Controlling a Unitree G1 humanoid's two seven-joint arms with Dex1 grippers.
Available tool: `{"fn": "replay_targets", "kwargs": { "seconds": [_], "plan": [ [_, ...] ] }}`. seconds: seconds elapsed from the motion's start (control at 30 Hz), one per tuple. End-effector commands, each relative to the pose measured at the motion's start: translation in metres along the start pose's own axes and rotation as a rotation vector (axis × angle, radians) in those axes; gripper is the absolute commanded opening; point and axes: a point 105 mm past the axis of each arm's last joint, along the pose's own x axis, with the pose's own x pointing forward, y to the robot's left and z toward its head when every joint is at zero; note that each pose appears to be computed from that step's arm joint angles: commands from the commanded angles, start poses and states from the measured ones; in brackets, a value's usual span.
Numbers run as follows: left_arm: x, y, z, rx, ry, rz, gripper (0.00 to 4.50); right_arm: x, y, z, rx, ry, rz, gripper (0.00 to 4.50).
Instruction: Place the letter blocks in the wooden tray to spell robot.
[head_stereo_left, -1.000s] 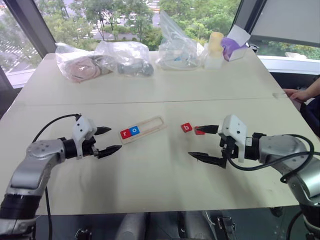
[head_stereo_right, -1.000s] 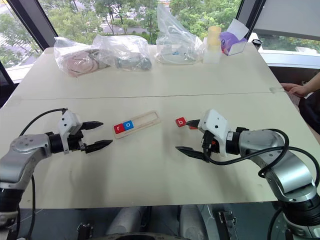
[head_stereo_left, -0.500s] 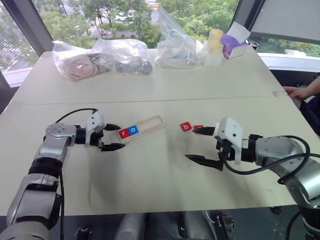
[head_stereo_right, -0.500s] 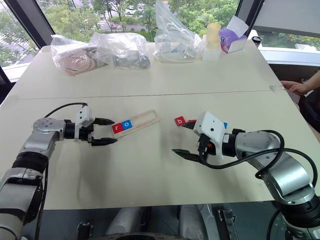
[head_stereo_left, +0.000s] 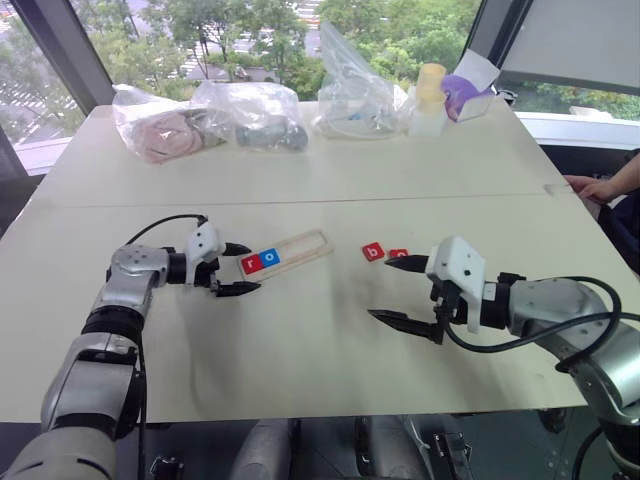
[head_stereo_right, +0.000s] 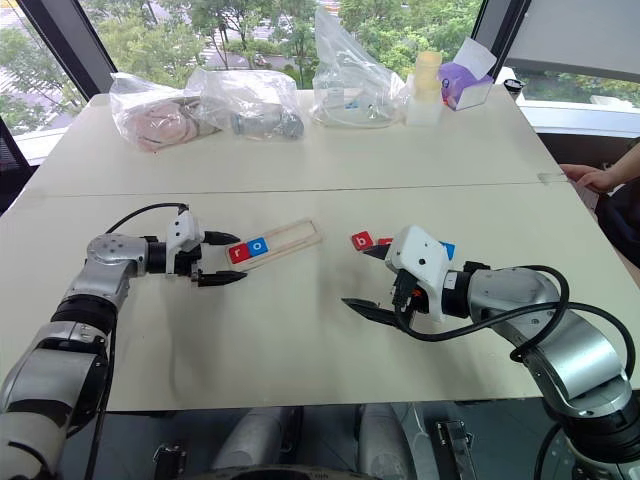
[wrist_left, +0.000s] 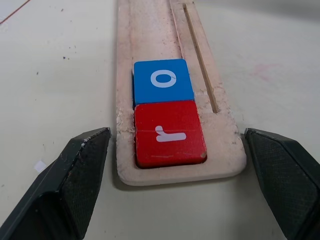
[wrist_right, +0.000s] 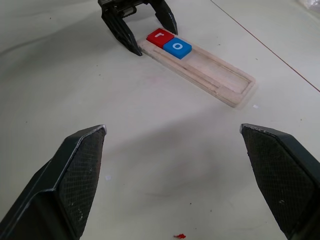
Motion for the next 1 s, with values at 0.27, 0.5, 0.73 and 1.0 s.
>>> {"fn": "replay_targets", "kwargs": {
  "seconds": [0.27, 0.5, 0.73, 1.0],
  "plan": [
    [0.016, -0.009, -0.016, 0.019, 0.056, 0.010, 4.24, -0.003, -0.002, 0.013, -0.063, -0.029, -0.014, 4.49],
    [0.019, -0.019, -0.021, 0.018, 0.057, -0.034, 3.09, -0.003, -0.003, 0.013, -0.069, -0.023, -0.010, 4.50],
    [0.021, -0.055, -0.010, 0.074, -0.007, -0.214, 3.09, -0.004, -0.004, 0.013, -0.072, -0.016, -0.011, 4.50],
    [0.021, -0.102, 0.005, 0.126, -0.036, -0.375, 3.09, -0.003, -0.004, 0.013, -0.071, -0.016, 0.000, 4.50]
  ]
}}
